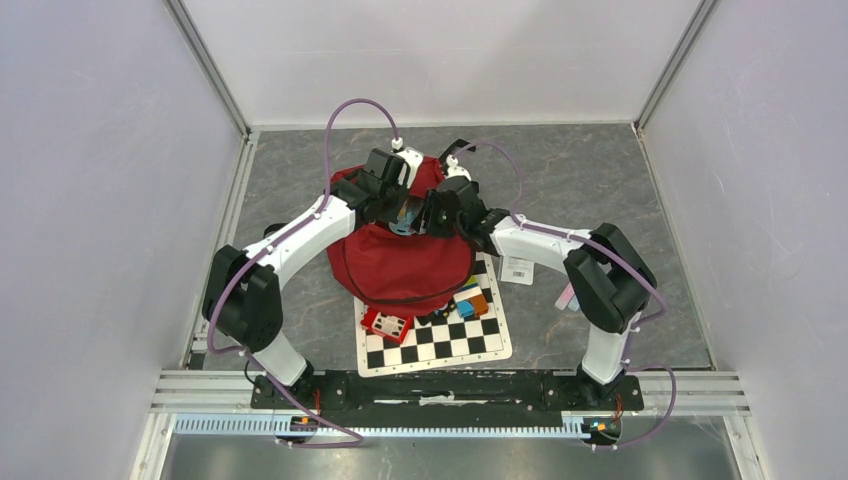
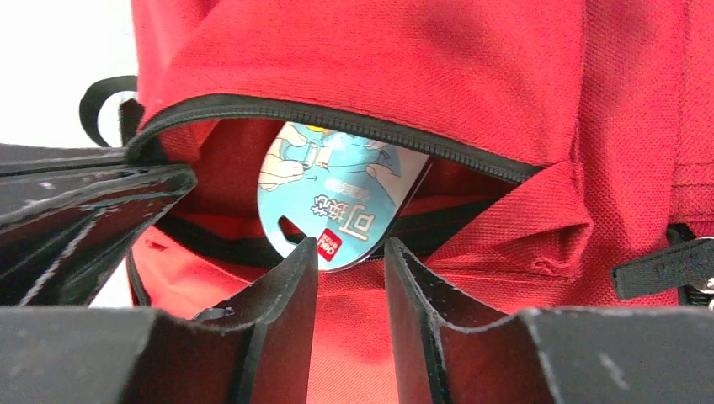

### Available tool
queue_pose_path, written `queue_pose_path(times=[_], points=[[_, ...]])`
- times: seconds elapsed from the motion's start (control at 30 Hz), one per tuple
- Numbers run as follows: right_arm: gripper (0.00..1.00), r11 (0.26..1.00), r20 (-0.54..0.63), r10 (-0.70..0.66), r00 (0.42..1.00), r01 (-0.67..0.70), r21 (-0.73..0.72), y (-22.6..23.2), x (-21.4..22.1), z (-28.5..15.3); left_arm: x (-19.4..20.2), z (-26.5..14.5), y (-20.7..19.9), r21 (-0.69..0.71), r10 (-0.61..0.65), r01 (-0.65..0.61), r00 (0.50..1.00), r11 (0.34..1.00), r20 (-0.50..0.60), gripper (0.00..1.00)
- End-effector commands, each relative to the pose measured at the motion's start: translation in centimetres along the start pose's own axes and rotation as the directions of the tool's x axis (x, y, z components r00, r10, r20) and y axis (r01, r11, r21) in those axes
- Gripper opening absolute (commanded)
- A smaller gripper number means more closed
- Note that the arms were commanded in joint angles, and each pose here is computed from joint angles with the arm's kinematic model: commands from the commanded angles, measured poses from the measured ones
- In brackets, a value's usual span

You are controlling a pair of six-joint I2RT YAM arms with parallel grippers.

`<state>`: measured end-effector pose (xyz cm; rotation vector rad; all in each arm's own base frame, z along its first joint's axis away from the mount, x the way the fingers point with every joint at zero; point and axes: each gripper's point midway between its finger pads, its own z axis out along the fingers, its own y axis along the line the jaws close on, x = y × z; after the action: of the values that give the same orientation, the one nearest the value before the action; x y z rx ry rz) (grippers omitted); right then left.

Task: Pack the student bag
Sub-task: Place the stationery in the student bag.

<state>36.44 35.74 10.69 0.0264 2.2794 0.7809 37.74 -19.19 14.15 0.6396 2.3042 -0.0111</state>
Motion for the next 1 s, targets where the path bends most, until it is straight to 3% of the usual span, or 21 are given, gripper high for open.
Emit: queue_pose_path(times=[0.0, 0.37, 0.6, 0.77, 0.97], points=[[0.39, 1.000, 0.061, 0.021, 0.998, -0.021, 0.013, 0.4, -1.7, 0.7, -2.6, -0.9, -0.2, 0.010, -0.043, 0.043, 0.997, 0.999, 0.069, 0.02], [0.26, 0.999, 0.052, -0.015, 0.999, 0.017, -0.051, 2.7, -2.0, 5.0, -2.8, -1.1, -0.2, 0.010, -0.044, 0.043, 0.996, 0.999, 0.073, 0.02], [0.26, 0.994, 0.071, -0.071, 0.995, 0.077, -0.078, 4.0, -3.0, 7.6, -2.8, -1.2, -0.2, 0.009, -0.041, 0.040, 0.996, 0.999, 0.073, 0.02], [0.28, 0.992, 0.093, -0.093, 0.991, 0.100, -0.078, 3.8, -3.2, 5.8, -2.8, -1.1, -0.1, 0.004, -0.039, 0.039, 0.997, 0.999, 0.070, 0.02], [0.40, 0.972, 0.125, -0.192, 0.973, 0.207, -0.116, 4.0, -3.1, 0.7, -2.6, -1.0, 0.2, -0.012, -0.040, 0.041, 0.997, 0.999, 0.061, 0.02]])
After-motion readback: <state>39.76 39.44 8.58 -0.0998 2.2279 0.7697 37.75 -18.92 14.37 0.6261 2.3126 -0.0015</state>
